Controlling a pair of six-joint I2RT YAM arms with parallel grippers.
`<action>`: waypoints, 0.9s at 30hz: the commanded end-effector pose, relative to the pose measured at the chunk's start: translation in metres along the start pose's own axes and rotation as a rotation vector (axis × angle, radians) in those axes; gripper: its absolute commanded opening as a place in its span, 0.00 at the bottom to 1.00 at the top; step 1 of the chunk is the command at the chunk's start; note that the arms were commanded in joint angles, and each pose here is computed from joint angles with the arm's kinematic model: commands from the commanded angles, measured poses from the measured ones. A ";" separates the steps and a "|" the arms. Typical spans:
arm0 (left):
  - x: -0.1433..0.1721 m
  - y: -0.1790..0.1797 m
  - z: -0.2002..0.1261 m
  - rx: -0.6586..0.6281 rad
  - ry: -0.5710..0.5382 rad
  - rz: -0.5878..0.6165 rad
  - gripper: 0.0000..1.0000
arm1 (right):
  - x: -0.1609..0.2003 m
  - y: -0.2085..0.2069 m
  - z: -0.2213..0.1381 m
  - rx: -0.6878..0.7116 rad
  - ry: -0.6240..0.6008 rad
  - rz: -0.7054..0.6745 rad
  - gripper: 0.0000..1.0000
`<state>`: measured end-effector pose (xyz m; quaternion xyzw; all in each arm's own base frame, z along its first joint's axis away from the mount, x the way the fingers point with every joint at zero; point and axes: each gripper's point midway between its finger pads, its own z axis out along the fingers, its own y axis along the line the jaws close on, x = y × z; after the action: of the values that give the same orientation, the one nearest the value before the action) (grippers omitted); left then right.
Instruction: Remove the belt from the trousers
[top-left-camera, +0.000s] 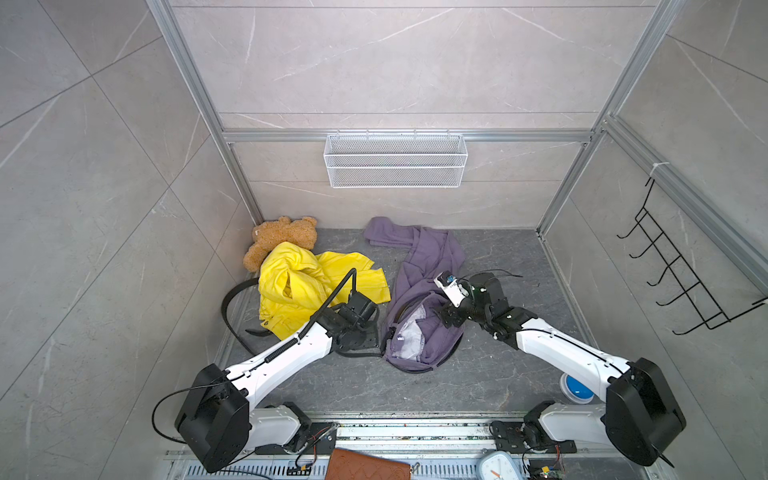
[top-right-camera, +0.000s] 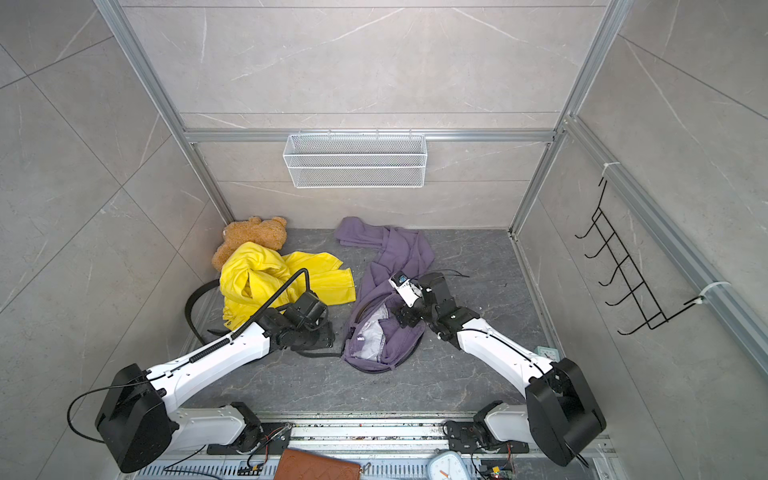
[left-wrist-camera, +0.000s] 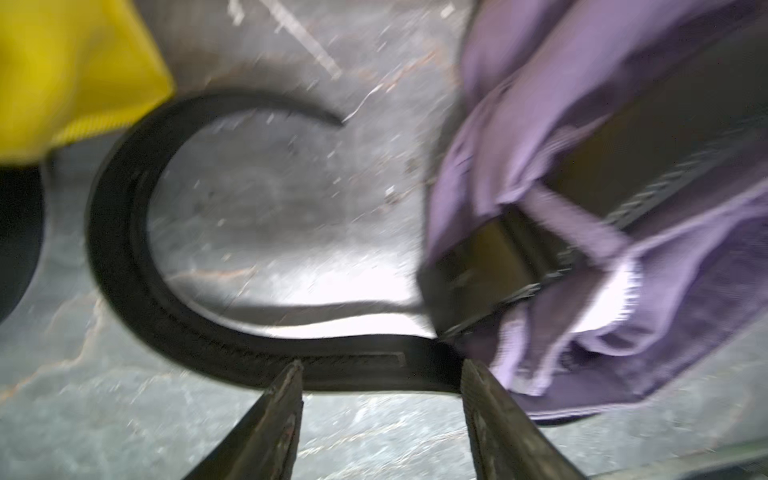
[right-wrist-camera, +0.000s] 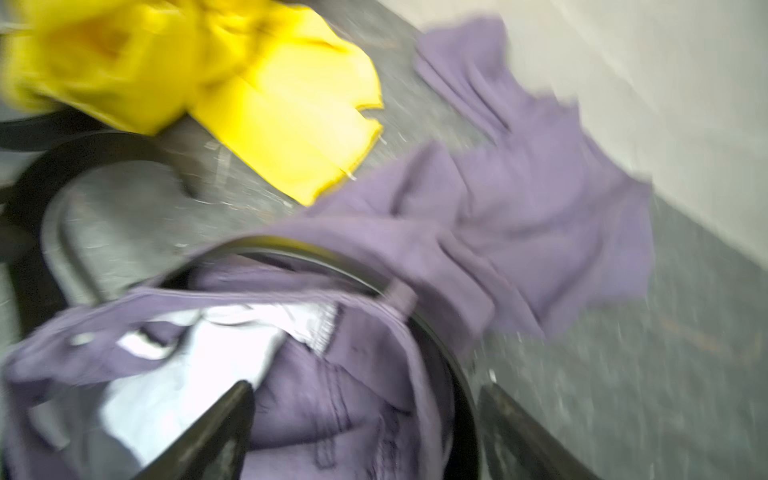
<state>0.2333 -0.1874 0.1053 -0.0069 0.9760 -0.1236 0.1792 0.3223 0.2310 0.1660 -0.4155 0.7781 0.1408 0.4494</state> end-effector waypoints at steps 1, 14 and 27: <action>-0.010 -0.014 -0.007 0.048 -0.027 0.079 0.63 | -0.018 0.040 -0.002 -0.204 -0.062 -0.281 0.88; -0.003 0.011 -0.003 0.009 -0.056 0.074 0.65 | 0.024 0.034 0.061 -0.360 0.241 -0.642 0.95; -0.046 0.004 -0.030 0.090 -0.209 0.122 0.67 | -0.028 0.047 0.086 -0.229 -0.065 -0.610 0.00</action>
<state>0.2484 -0.1622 0.1115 0.0222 0.9652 -0.1163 0.2333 0.3375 0.3079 0.0876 -0.7055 0.6088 0.0923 0.3507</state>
